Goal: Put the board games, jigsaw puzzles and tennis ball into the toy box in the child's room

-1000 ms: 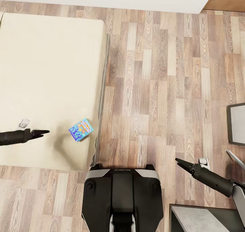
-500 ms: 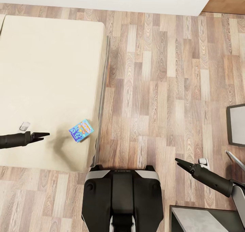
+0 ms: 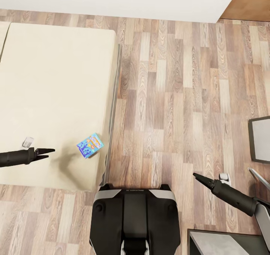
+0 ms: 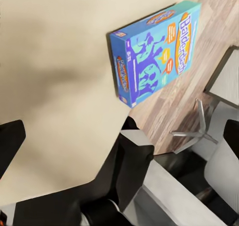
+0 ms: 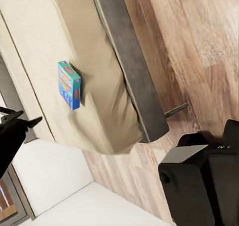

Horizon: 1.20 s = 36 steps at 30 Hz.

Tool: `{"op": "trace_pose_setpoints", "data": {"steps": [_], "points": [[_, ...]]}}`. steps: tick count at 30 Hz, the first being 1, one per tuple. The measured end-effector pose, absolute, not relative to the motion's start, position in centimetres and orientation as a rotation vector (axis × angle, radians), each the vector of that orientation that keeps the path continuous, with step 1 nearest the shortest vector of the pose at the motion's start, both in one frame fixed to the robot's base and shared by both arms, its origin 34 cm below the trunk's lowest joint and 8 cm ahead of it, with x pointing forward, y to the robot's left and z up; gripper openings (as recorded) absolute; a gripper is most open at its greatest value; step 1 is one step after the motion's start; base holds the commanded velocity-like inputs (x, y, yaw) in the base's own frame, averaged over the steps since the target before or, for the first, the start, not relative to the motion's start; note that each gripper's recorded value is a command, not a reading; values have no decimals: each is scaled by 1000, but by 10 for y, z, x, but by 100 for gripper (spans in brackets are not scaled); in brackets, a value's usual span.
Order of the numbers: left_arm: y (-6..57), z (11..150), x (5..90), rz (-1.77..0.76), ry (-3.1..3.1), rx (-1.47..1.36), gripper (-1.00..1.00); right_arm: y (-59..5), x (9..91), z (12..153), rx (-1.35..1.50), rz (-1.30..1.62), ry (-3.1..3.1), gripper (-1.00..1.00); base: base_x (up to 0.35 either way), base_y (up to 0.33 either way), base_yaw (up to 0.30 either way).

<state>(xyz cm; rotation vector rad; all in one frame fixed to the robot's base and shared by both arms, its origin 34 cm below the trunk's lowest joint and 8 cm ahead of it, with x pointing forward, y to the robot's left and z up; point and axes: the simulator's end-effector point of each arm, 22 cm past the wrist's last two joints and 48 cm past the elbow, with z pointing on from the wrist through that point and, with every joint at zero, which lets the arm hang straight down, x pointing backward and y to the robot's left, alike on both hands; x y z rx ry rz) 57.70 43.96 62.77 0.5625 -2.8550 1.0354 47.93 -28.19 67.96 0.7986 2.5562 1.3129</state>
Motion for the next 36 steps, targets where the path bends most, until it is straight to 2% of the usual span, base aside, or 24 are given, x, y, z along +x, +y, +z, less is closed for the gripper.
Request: {"op": "trace_pose_setpoints", "data": {"steps": [18,36], "points": [[440,631,552,1111,-2747,742,100,-280,490,690,759,1307,2520,100,0,0,0],[438,651,566,1208,-2796,683,100,-280,499,701,733,1304,2498,100,0,0,0]]}}
